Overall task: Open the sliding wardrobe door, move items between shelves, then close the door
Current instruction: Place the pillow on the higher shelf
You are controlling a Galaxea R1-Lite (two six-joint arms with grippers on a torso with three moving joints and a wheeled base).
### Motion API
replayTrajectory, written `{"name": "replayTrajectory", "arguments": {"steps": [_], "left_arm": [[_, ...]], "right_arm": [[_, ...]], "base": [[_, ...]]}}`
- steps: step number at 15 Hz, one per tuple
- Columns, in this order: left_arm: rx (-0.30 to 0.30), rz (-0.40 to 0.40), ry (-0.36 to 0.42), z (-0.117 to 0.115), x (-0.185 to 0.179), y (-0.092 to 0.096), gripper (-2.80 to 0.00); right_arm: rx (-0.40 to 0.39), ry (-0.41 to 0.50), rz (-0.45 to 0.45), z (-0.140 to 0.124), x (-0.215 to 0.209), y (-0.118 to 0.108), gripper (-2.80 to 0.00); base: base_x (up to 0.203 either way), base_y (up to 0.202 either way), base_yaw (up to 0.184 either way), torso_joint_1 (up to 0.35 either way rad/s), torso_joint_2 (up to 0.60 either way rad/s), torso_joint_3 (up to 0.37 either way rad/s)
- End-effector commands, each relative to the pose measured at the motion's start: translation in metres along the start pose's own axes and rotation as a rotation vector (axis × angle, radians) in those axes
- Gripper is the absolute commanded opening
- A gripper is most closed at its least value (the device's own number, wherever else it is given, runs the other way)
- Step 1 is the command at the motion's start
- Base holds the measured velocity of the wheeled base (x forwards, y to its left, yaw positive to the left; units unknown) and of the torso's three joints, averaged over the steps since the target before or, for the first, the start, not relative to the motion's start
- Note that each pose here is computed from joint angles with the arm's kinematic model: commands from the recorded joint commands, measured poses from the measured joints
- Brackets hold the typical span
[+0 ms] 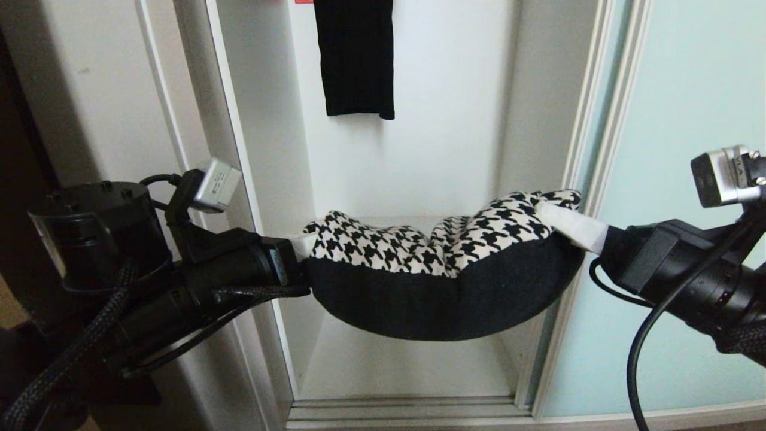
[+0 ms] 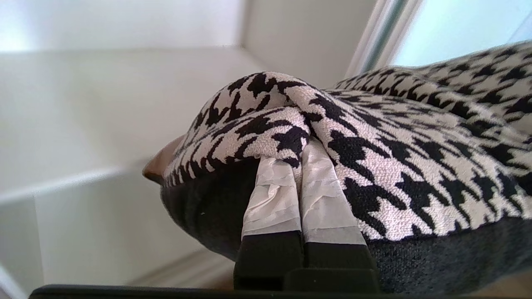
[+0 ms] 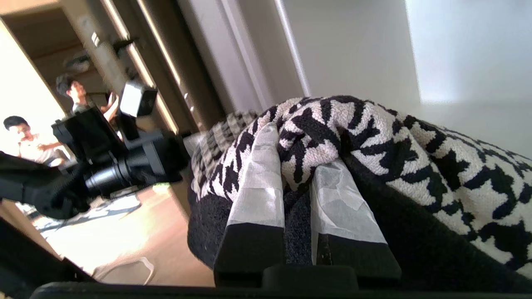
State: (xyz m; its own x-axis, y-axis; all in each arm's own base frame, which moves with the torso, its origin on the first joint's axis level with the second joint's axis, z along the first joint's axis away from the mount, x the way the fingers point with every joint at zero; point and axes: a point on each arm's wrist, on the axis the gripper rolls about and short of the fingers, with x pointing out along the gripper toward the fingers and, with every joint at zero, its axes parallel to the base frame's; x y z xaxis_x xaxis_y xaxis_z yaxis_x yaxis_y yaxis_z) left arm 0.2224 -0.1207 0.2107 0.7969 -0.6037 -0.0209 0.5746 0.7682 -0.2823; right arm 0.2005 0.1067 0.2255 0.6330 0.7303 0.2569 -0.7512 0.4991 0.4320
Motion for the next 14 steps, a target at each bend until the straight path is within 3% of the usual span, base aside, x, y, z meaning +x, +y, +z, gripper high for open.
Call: {"name": "replayTrajectory", "arguments": {"steps": [1,5,9,14], "left_arm": [[0.003,0.000,-0.018,0.005,0.002,0.000,-2.80],[0.009,0.038,-0.021,0.006,0.014,0.012,-2.80],[0.013,0.073,-0.063,0.000,0.047,0.037,-2.80],[0.023,0.118,-0.122,-0.016,0.107,0.082,-2.80]], "right_arm": [[-0.013,-0.032,0.022,0.013,0.007,0.004,-2.80],[-0.011,-0.025,-0.012,0.017,0.028,-0.014,-2.80],[-0.003,-0.012,-0.080,0.012,0.056,-0.055,-2.80],[0.010,0.003,-0.159,-0.004,0.094,-0.122,-2.80]], "base": [[0.195,0.000,-0.002,0.005,0.00,0.002],[0.196,0.000,0.001,0.001,0.00,0.004],[0.174,0.000,0.003,0.003,0.01,0.003],[0.000,0.000,0.000,0.000,0.00,0.000]]}}
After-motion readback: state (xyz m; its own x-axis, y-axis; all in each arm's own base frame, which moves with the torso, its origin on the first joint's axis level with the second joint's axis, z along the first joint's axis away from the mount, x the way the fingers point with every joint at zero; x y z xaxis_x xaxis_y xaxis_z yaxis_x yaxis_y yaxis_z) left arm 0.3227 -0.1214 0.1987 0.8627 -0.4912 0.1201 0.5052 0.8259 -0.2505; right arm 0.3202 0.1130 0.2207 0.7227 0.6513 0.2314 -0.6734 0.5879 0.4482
